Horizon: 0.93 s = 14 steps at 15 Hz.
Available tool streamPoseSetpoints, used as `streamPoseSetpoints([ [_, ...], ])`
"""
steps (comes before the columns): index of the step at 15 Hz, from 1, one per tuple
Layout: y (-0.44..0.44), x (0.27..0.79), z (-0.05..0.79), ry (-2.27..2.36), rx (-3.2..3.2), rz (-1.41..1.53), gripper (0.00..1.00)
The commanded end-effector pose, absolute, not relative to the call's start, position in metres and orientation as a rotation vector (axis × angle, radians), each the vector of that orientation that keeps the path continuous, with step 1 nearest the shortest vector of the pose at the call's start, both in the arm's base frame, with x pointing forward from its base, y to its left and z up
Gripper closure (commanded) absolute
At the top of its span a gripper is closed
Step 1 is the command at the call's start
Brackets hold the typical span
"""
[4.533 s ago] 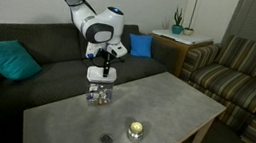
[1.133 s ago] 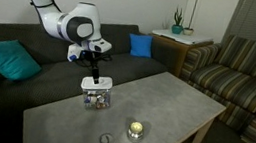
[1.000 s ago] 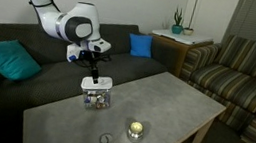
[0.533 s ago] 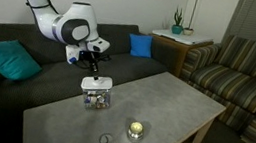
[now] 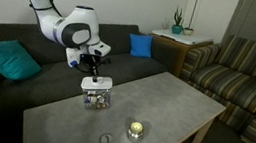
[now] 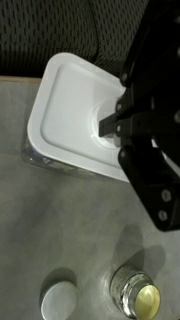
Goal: Put the lid on the container
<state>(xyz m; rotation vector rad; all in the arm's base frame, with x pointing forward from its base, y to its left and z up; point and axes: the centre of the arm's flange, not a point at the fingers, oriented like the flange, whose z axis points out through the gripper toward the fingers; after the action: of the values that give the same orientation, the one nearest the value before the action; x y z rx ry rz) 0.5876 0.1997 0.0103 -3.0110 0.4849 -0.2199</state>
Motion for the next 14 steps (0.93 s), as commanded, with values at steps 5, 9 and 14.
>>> streamPoseSetpoints([
  [5,0.189,0.619,-0.028,0.532,-3.007,-0.048,1.0],
  [9,0.186,0.608,-0.01,0.524,-2.998,-0.111,1.0],
  [14,0.185,0.593,0.014,0.5,-3.01,-0.189,1.0],
])
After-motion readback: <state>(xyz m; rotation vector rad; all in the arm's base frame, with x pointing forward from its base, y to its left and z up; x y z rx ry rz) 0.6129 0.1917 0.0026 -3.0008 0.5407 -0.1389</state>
